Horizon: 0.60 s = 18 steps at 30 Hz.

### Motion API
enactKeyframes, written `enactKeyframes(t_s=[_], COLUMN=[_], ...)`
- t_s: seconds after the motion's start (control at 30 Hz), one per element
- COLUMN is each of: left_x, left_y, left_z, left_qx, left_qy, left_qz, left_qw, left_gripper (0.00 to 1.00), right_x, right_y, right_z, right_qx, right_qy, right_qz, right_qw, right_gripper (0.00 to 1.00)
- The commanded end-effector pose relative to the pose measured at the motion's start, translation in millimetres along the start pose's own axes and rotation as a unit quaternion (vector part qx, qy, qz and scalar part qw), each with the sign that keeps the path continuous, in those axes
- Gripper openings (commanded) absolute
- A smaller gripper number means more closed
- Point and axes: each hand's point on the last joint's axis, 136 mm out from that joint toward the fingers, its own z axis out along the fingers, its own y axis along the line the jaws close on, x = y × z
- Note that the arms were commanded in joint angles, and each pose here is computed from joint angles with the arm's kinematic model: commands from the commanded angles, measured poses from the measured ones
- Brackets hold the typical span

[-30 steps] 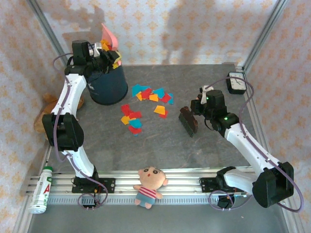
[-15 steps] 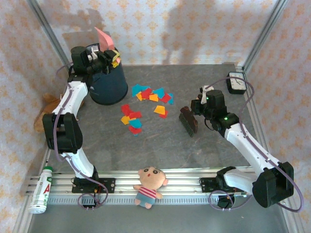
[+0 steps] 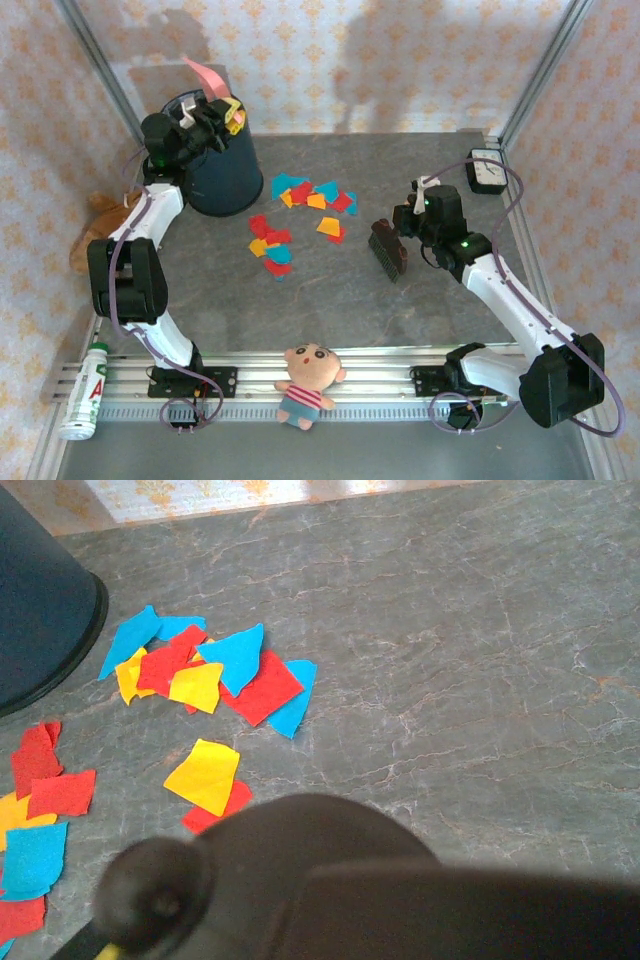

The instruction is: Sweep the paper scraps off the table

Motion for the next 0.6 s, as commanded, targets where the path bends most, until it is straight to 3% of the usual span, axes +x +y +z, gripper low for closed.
enactKeyframes(t_s=[0.0, 0.3, 0.57], left_x=[11.3, 11.1, 15.9], left_y=[-46.6, -50.8, -44.5], left_z=[-8.5, -14.2, -13.9], left_qx=[0.093, 0.113, 0.089], left_qy=[0.012, 0.005, 0.009], left_qz=[0.003, -0.015, 0.003], left_qw=[0.996, 0.993, 0.996], left_gripper=[0.0, 0.0, 0.0], right_x=[-14.3, -14.3, -17.6], right_y=[1.8, 1.9, 1.9], right_z=[-3.5, -1.6, -4.8], right_qx=[0.003, 0.003, 0.003], right_qy=[-0.022, -0.021, -0.029], right_qz=[0.009, 0.01, 0.016], right_qw=[1.0, 1.0, 0.999], right_gripper=[0.0, 0.0, 0.0])
